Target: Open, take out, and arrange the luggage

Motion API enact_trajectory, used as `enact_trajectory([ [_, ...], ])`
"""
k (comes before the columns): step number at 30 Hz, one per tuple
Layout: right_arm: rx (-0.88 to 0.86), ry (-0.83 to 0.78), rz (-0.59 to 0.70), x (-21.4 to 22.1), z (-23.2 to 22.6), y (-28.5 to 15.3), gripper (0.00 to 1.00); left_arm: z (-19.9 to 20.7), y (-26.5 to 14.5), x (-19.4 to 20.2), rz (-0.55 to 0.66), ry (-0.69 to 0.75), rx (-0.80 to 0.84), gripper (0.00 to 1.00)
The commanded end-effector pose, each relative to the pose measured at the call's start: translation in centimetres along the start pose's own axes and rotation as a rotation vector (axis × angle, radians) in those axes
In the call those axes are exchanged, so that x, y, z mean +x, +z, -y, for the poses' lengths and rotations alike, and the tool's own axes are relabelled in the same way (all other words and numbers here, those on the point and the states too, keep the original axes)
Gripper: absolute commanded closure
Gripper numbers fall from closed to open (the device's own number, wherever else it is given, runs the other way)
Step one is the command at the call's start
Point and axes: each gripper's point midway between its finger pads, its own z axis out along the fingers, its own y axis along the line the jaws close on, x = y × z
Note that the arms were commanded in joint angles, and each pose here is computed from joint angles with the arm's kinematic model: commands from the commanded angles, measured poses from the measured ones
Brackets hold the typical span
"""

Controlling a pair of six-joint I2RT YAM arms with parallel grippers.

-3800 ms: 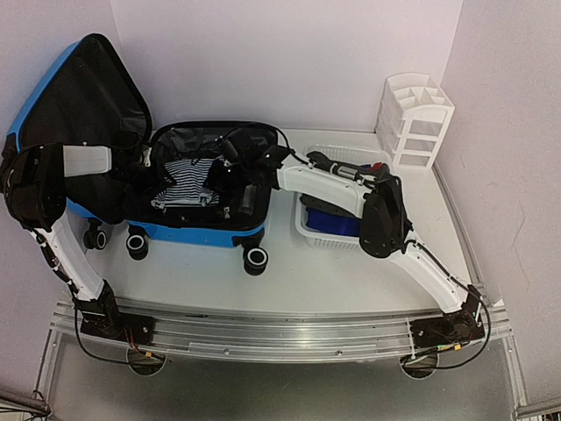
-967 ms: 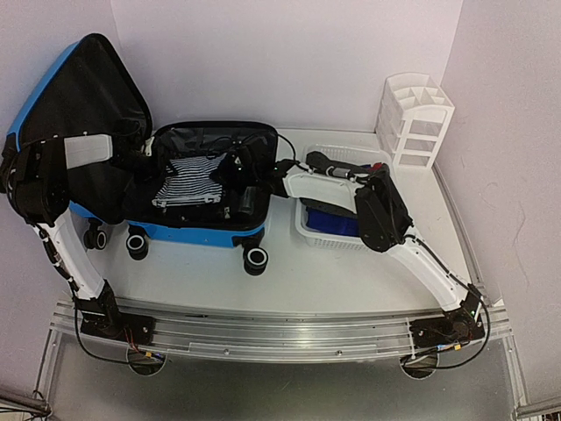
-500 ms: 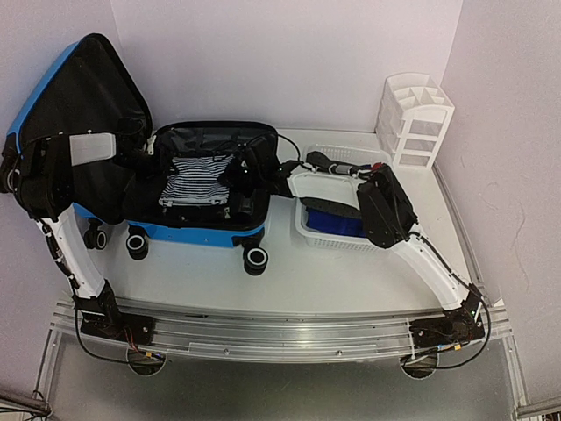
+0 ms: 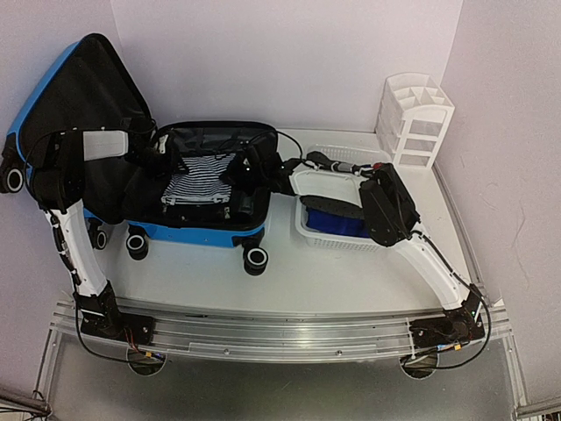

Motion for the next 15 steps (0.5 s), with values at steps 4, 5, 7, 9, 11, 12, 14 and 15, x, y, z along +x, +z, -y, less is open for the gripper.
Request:
enact_trajectory([
  [4,-0.026,0.001,0.056,-2.7,-2.7,-2.0,1.0,2.9,-0.1,-1.7,0.034,0.049,0.074,0.78],
  [5,-0.027,-0.001,0.057,-2.8,-2.8,-2.0,1.0,3.1,-0.4,-1.8,0.038,0.05,0.077,0.83],
  [7,-0.031,-0.008,0.06,-2.9,-3.0,-2.1,1.0,3.4,-1.0,-2.1,0.048,0.054,0.074,0.88],
  [9,-0.034,-0.018,0.062,-2.9,-3.3,-2.3,1.0,3.6,-1.7,-2.4,0.057,0.06,0.063,0.9],
  [11,-0.038,-0.027,0.065,-3.1,-3.6,-2.5,1.0,3.9,-2.3,-2.7,0.064,0.067,0.062,0.94],
  [12,-0.042,-0.033,0.066,-3.1,-3.9,-2.6,1.0,4.1,-2.7,-2.8,0.067,0.07,0.066,0.97],
  [14,-0.05,-0.042,0.072,-3.3,-4.5,-2.9,1.0,4.7,-3.3,-3.2,0.074,0.078,0.077,1.0],
  [15,-0.054,-0.047,0.074,-3.4,-4.7,-3.1,1.0,4.9,-3.5,-3.3,0.076,0.081,0.08,1.0],
])
